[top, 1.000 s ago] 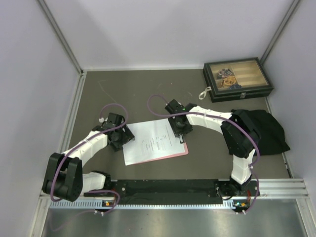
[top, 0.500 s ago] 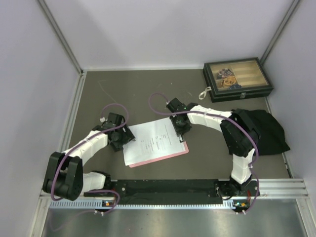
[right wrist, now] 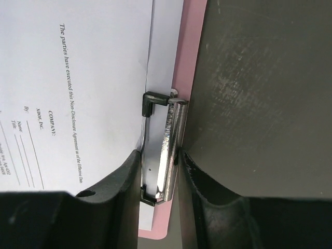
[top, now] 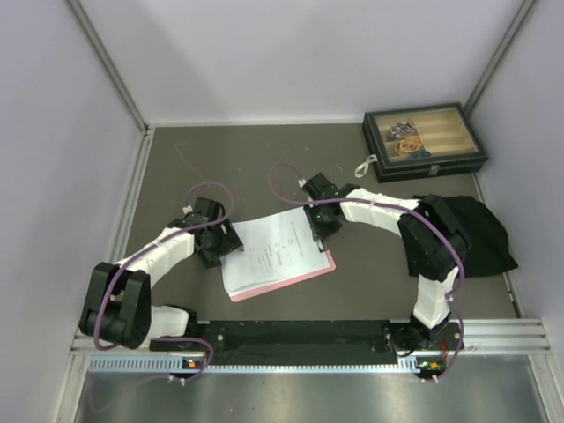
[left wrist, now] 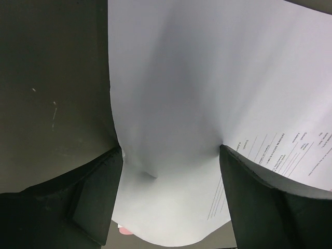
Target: Put the files into the folder
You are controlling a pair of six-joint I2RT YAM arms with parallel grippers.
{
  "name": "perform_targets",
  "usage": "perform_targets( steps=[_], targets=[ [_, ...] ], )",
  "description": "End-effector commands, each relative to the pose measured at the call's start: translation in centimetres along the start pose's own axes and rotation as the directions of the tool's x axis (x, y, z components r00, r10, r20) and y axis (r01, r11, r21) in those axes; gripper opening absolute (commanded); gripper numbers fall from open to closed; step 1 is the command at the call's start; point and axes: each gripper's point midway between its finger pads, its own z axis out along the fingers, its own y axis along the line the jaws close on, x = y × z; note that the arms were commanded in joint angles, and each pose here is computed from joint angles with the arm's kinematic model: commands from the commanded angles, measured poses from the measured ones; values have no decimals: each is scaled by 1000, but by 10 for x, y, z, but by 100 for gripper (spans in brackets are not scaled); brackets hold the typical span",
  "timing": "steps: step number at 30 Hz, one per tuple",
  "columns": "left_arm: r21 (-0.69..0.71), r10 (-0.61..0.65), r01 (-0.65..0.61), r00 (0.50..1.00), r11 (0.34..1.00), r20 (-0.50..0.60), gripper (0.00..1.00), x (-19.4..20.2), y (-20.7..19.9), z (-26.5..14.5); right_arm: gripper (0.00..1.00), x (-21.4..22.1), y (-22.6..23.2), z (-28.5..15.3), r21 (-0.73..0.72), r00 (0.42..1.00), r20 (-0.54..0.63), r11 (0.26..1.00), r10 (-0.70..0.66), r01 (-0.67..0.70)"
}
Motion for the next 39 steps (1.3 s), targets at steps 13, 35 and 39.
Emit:
perform_targets(
  steps=[13, 35, 39],
  targets=[
    [-51, 86, -89, 995, 995, -48, 79, 4, 10, 13, 0, 25, 9, 33, -287, 987, -81, 945, 140, -158],
    [-208, 136, -115, 987, 971, 90, 98, -25, 8, -8, 0, 38, -35, 32, -49, 973, -73, 974, 219, -223],
    [-182, 118, -95, 986, 979, 115, 98, -29, 3, -21, 0, 38, -29, 34, -42, 966, -62, 966, 253, -255]
  ],
)
